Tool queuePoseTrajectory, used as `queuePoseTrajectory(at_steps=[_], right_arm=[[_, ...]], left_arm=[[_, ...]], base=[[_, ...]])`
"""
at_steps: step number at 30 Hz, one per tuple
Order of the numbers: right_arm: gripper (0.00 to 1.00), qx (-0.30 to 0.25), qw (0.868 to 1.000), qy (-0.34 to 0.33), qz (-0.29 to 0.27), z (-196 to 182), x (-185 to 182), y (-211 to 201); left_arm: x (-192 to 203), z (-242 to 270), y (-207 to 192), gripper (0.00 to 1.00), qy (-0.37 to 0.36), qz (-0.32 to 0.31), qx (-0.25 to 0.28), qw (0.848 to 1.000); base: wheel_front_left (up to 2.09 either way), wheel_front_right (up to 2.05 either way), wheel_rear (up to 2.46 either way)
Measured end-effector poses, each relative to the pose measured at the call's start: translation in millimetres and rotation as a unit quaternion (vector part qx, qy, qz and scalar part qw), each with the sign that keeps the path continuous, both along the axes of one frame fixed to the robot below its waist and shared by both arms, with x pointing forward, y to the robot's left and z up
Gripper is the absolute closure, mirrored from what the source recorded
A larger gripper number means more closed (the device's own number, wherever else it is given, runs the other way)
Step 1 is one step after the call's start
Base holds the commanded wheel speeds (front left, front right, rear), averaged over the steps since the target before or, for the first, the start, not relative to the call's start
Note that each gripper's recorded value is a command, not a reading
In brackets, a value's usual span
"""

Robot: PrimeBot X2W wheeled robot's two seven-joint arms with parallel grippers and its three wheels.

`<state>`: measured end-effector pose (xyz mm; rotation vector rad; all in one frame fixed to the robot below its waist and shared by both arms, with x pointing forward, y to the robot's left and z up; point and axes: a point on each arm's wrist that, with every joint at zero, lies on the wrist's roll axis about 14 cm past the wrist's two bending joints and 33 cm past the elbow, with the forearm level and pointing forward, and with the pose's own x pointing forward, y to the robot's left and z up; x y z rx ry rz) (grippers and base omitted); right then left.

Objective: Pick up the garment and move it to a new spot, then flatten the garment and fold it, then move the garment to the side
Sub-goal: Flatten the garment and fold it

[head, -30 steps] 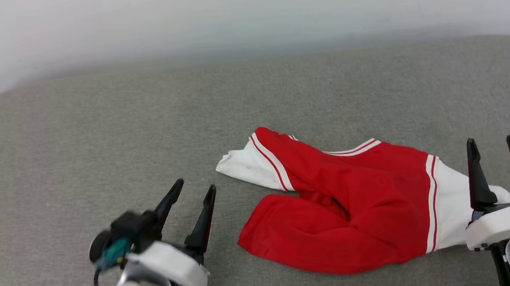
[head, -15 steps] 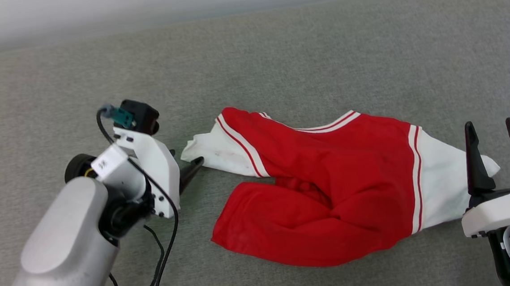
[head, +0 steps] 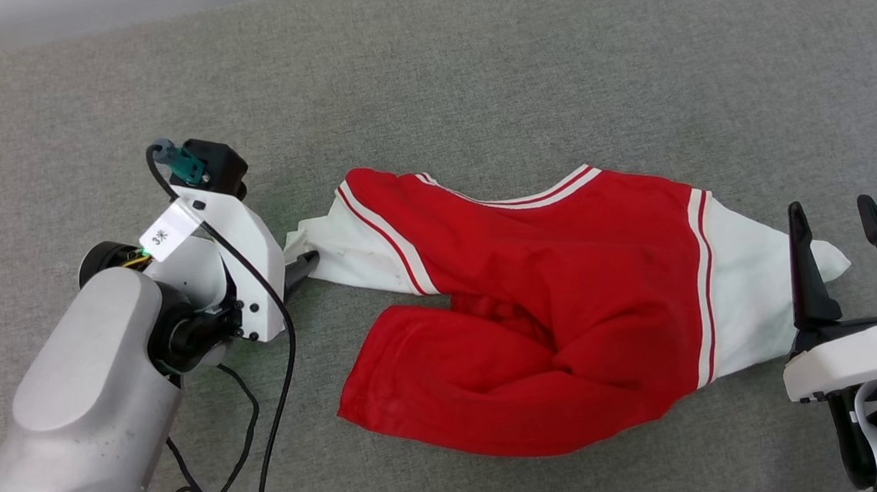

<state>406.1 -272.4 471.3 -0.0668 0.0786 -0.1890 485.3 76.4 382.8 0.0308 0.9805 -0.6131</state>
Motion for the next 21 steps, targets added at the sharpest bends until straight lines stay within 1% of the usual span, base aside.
queuePoseTrajectory(at_steps=[1,6,9,13,17,21], right_arm=[[0.0,0.0,1.0,0.001,0.0,-1.0,0.1,0.0],[0.0,0.001,1.0,0.0,0.002,-1.4,1.7,1.3],[0.0,0.002,1.0,-0.007,0.006,3.8,2.5,4.5],[0.0,0.001,1.0,-0.015,0.014,11.8,2.4,9.4],[0.0,0.001,1.0,-0.019,0.023,17.2,0.0,16.2],[0.0,0.005,0.999,-0.025,0.04,22.8,1.5,28.7]], left_arm=[[-0.3,-0.4,-0.4,1.0,0.002,0.0,-0.003,1.0],[-1.2,2.9,1.6,1.0,-0.017,0.013,-0.024,0.999],[0.0,12.7,8.9,1.0,-0.048,0.034,-0.042,0.997],[-2.4,35.8,22.5,1.0,-0.102,0.061,-0.062,0.991],[-16.7,62.3,38.8,1.0,-0.145,0.101,-0.088,0.98],[-41.7,80.4,65.2,1.0,-0.173,0.134,-0.082,0.972]], base=[[0.0,0.0,0.0],[0.0,0.0,0.0],[0.0,0.0,0.0],[0.0,0.0,0.0],[0.0,0.0,0.0],[0.0,0.0,0.0]])
